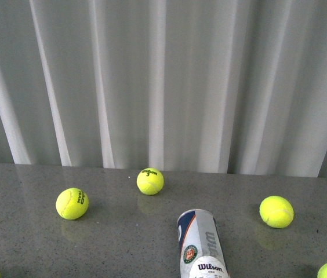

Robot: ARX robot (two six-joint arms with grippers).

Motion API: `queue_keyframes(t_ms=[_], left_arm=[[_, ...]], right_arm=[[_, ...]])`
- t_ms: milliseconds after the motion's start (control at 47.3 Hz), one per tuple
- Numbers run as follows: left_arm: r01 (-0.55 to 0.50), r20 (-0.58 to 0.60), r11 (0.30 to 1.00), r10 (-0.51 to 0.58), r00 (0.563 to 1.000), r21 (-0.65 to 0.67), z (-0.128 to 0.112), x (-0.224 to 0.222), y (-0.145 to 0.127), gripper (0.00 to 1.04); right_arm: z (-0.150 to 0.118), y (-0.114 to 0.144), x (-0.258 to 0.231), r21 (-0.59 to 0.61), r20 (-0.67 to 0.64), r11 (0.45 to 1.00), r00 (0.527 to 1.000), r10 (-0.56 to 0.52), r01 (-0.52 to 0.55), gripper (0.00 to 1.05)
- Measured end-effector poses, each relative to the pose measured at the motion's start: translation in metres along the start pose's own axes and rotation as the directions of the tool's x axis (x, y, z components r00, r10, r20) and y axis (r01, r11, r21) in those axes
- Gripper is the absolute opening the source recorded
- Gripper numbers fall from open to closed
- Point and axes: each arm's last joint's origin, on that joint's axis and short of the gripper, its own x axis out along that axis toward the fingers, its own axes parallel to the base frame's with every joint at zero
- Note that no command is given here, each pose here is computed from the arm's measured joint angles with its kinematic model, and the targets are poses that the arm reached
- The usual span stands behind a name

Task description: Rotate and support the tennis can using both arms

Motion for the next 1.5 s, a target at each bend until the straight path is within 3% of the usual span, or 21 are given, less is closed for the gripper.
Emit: queue_keyframes(t_ms=[1416, 1501], left_arm=[[0.000, 0.000, 1.000, 0.000, 1.000, 0.000, 0.0000, 0.0000, 0.0000, 0.98], [0.000, 0.000, 1.000, 0.000, 1.000, 0.000, 0.0000, 0.0000, 0.0000, 0.98]], right_arm=[[0.0000, 0.0000, 0.0000, 0.000, 0.000, 1.000, 1.000, 0.000, 0.000, 0.98], [0.0002, 0.0000, 0.0005, 0.049, -0.188, 0.994, 0.977, 0.101, -0.093, 0.98]])
